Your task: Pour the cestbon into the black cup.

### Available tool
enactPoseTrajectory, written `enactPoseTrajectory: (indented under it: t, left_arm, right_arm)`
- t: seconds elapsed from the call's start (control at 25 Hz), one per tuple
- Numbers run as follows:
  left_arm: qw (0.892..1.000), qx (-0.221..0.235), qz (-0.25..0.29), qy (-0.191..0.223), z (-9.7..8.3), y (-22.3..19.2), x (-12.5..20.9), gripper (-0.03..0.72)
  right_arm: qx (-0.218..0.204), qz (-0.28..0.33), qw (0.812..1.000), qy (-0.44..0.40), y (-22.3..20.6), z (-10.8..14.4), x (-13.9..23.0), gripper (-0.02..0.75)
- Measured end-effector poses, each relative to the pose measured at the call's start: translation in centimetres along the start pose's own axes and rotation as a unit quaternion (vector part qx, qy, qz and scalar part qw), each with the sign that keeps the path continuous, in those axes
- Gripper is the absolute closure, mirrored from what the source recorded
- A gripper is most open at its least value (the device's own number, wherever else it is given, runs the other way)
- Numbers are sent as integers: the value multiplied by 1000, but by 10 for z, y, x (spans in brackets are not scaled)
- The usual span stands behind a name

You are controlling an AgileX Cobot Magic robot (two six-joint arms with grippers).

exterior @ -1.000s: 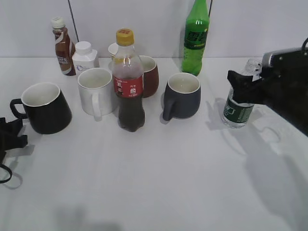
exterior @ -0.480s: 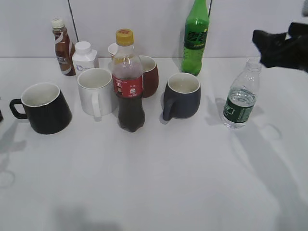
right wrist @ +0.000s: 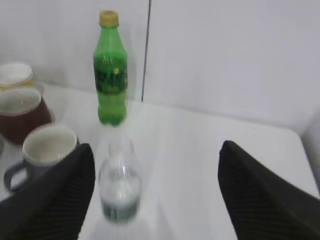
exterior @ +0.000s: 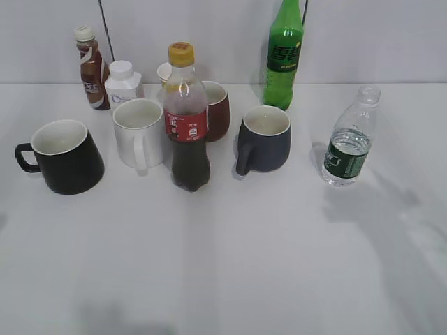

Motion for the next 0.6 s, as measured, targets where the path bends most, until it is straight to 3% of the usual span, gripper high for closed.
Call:
enactPoseTrajectory:
  t: [0.12,0.2,0.4,0.6]
  left_arm:
    - [1000,6,13,15,-3,40,-5,333]
    - [1000,10,15,1,-3,66,-2,309]
    - [996,13,85,-17,1,103,35,264]
    - [993,-1,117,-28,11,125,63,260]
  right_arm:
    - [8,26,1000,-2,45,-3,5,147]
    - [13,48,999,-4,73,-4,14,147]
    - [16,172,985,-12,129,-3,63,147]
    - [16,225,974,-18,161,-1,93,148]
Point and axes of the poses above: a point on each arm's last joint axis where the gripper is mounted, y pointing back along that axis away from the gripper, z along the wrist's bending axis when the last joint is at zero, x = y × z, the point moved 6 cm from there along -y, pointing out along that axis toward the gripper, and after that the axes turned 3 degrees about y, right-handed, at the moved point
